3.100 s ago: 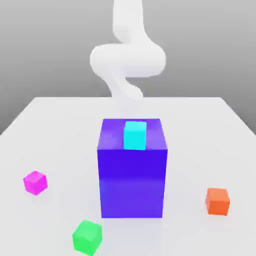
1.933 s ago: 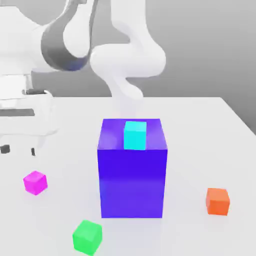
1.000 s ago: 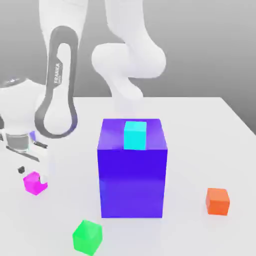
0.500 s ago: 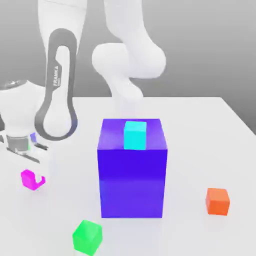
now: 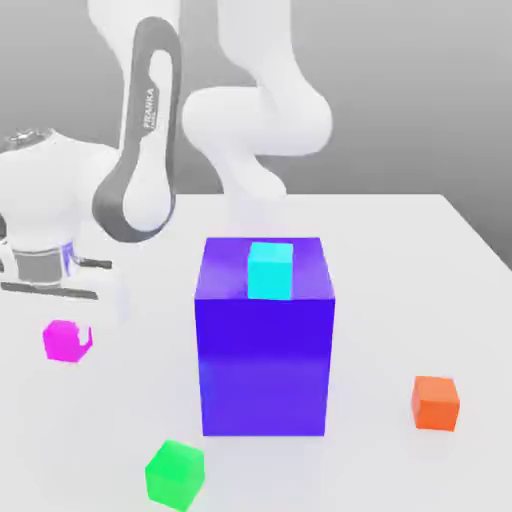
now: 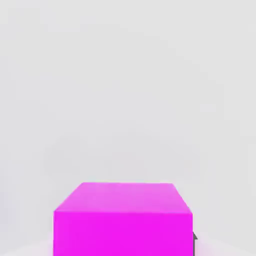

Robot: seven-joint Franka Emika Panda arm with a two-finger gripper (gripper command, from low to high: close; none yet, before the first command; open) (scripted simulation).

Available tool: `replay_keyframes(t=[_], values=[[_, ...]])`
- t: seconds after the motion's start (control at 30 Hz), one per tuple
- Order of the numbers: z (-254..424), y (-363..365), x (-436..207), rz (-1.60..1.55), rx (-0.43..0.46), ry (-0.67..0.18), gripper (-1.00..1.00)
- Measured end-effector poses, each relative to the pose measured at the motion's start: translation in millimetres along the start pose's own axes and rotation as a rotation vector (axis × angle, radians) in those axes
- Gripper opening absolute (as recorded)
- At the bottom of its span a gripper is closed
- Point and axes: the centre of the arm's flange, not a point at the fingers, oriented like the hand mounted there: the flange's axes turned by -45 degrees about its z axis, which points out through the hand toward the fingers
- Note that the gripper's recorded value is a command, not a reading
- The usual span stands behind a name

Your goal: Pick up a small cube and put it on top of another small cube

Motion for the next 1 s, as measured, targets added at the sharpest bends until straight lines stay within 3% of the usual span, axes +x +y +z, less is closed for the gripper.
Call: replay_keyframes(t=[1.0], values=[[-20, -76, 94, -1.626, 0.006, -0.002, -1.00]])
